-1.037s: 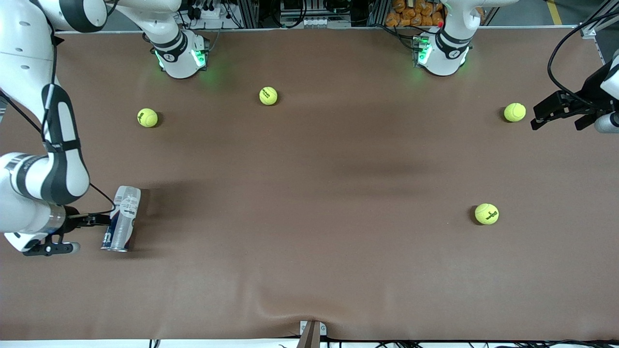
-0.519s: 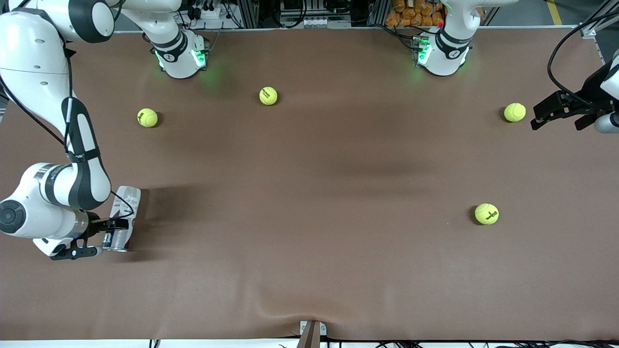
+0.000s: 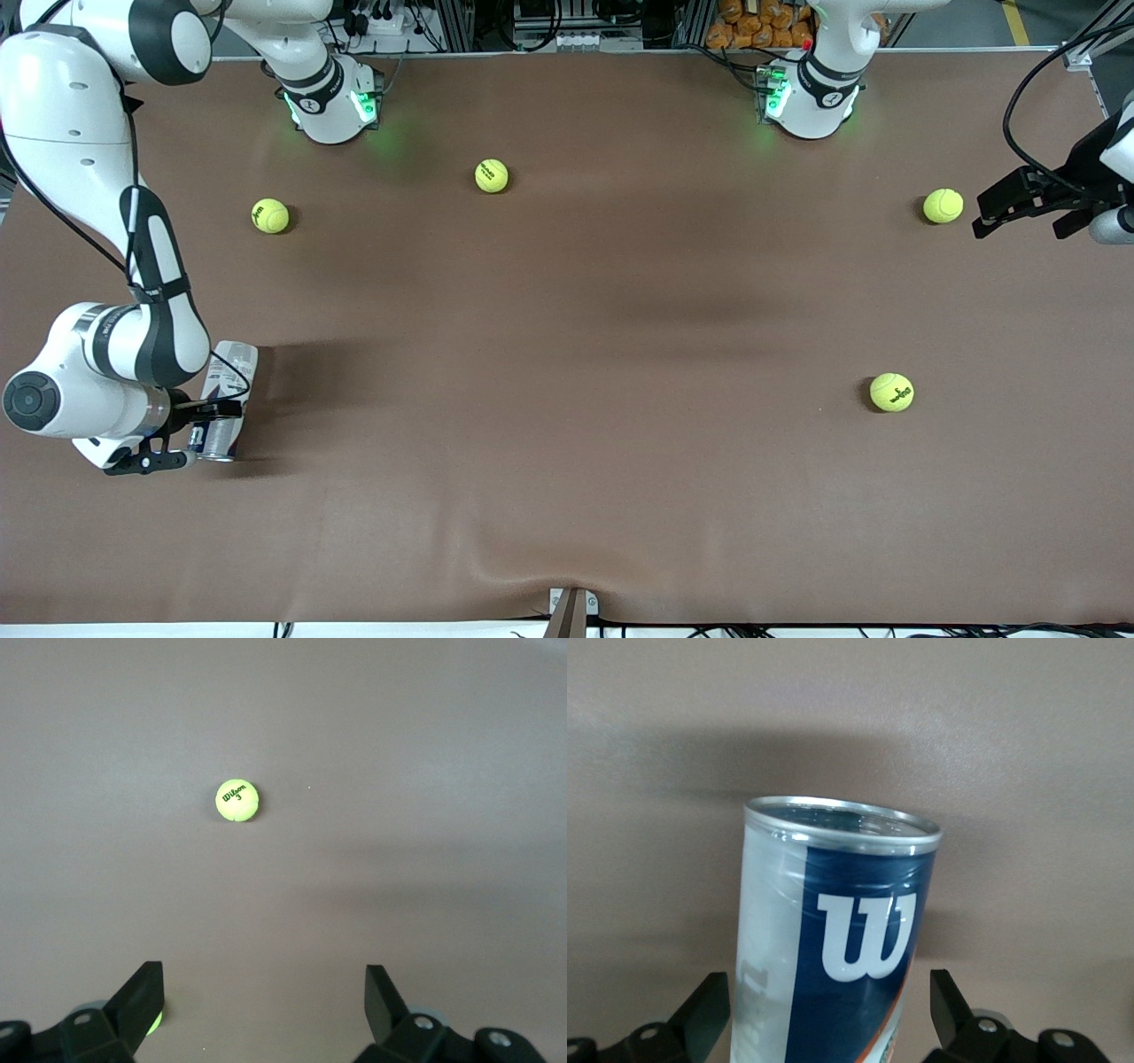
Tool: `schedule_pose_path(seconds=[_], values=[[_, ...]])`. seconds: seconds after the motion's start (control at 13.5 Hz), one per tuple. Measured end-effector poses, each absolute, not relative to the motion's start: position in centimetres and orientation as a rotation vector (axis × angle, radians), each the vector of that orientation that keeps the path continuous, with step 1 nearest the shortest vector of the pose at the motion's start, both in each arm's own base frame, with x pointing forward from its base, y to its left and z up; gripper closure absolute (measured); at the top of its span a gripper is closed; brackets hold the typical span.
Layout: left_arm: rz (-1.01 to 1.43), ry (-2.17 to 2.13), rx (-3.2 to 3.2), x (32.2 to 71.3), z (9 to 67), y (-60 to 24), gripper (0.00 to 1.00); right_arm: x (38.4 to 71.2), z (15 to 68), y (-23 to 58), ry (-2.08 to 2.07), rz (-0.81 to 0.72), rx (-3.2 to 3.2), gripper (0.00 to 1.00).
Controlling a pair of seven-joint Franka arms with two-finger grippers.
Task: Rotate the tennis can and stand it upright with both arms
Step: 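Close the right gripper around the can's body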
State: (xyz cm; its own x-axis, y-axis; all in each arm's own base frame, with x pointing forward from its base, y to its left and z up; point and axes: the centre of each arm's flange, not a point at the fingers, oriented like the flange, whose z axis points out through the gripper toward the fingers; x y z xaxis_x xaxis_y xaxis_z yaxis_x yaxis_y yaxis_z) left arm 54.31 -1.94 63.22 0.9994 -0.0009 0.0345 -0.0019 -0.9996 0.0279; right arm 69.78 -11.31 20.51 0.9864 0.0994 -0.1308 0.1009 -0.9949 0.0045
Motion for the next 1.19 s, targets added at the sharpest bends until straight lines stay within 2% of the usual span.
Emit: schedule_pose_path(seconds=[0.59,0.74,1.04,1.19], values=[[0.054,0.0,3.113,54.3,63.2,-1.9,0.0,69.3,18.3,-11.6,0.15,-0.254,3.12,0.0],[0.054,0.0,3.113,54.3,63.2,-1.9,0.0,69.2,18.3,-11.6,0.149,-0.257,3.122,0.22],[0.054,0.0,3.113,54.3,63.2,-1.9,0.0,69.3,18.8,-11.4,0.15,-0.274,3.124,0.42],[0.054,0.0,3.113,54.3,63.2,-1.9,0.0,69.5,19.5,-11.4,0.153,-0.263,3.123,0.58]])
